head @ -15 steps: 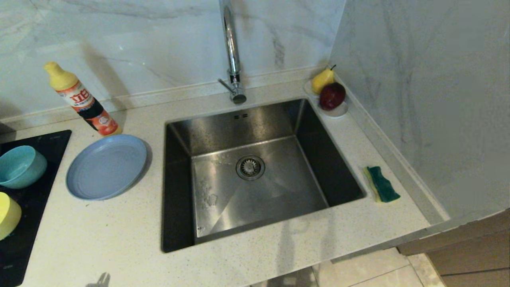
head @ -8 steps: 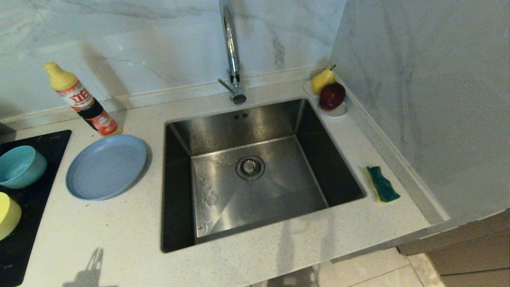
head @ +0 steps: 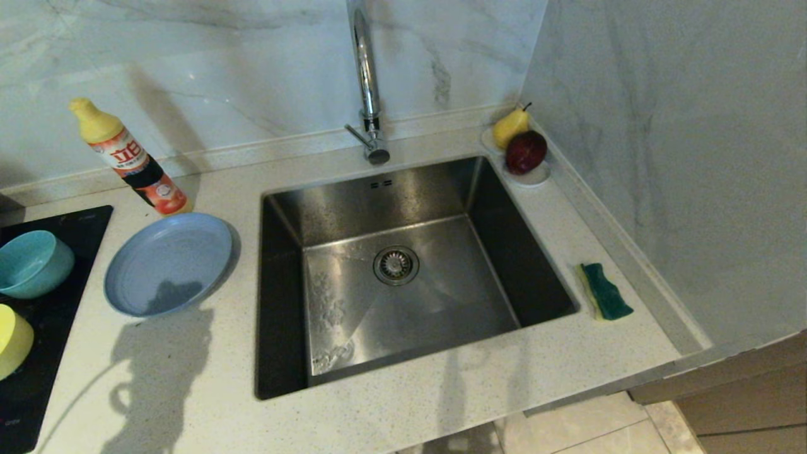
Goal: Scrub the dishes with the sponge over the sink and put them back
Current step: Place the bowl on the plate
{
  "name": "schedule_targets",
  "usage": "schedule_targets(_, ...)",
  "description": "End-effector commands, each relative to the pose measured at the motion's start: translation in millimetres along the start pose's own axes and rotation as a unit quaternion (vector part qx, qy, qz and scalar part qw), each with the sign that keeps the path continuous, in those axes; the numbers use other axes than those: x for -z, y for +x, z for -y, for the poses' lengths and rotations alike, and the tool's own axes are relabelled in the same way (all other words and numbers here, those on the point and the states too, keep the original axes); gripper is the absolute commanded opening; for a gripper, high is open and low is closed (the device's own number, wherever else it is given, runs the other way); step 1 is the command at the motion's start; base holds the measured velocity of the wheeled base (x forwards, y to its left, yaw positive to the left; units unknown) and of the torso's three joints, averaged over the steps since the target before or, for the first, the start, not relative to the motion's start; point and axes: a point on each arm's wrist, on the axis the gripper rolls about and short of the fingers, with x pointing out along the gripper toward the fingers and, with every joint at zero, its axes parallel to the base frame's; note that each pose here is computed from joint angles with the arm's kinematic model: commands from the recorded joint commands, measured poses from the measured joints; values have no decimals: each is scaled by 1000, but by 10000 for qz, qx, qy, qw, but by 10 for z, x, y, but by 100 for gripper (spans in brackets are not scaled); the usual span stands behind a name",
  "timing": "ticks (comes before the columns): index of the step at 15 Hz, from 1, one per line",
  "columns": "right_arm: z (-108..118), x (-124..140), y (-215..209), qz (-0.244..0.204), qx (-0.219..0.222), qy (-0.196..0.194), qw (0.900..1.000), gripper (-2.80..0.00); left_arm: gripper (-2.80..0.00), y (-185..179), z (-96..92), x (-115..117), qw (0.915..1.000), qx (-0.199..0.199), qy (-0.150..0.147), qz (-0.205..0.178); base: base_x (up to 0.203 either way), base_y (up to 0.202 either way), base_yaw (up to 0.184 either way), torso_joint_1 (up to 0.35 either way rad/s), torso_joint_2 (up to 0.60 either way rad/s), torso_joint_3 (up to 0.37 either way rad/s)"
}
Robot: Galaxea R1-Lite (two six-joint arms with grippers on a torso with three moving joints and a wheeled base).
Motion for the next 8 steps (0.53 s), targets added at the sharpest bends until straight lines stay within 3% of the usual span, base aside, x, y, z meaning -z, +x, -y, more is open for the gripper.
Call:
schedule_targets(1, 0, 2, 0, -3, -1, -3, 10000, -280, -280, 719, 255, -37, 9950, -105, 413, -904, 0, 0, 0, 0, 0, 0)
schedule_targets(5, 0, 2, 0, -3, -6, -3, 10000, -280, -280, 1483, 402, 168, 9782, -549, 691, -1882, 0, 0, 0, 0, 0, 0)
schedule_targets(8, 0, 2, 0, -3, 2, -3, 10000, -280, -280, 2054, 207, 181, 9720, -995, 301, -2106, 0, 0, 0, 0, 0, 0)
